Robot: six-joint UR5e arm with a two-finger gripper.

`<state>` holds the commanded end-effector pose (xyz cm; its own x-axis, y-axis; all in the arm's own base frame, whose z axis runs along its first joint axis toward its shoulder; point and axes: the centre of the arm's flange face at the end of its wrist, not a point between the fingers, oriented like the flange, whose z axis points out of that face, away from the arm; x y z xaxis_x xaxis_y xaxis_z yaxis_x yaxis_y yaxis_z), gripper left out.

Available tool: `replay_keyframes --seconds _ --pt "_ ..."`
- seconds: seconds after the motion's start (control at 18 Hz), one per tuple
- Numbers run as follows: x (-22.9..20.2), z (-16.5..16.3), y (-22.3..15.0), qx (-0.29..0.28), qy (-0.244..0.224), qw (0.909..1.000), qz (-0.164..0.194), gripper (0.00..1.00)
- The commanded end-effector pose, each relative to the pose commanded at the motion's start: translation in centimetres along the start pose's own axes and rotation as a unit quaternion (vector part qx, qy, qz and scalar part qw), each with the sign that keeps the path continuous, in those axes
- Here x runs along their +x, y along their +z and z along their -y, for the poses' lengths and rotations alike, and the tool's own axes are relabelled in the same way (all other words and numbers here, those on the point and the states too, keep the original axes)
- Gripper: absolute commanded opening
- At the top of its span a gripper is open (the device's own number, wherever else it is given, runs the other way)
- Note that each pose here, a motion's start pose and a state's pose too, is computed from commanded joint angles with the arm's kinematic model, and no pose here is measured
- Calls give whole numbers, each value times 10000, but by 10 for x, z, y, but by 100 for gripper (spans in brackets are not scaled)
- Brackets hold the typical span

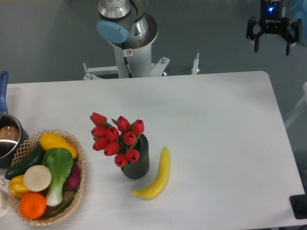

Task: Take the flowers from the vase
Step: 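Move the open gripper from its raised start toward the red tulips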

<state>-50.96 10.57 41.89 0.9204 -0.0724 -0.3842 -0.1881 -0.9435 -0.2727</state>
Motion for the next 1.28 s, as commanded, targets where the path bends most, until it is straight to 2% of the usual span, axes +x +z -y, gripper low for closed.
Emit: replay_keyframes --seconds 0.5,0.61,0.67,0.72,1.0,1.11,1.28 --pt "4 9 6 557 -74 9984 18 100" --pt "12 14 9 829 -397 9958 -16 100" --pt "21 18 14 1068 -807 9910 -67 100" --pt "26 20 16 1192 -970 9881 -94 100" --pt "45 33 24 1377 -1135 9836 -258 100" --pt "57 42 30 1852 -1235 9744 -321 100" --pt "73 57 34 2640 -1350 9543 -379 100"
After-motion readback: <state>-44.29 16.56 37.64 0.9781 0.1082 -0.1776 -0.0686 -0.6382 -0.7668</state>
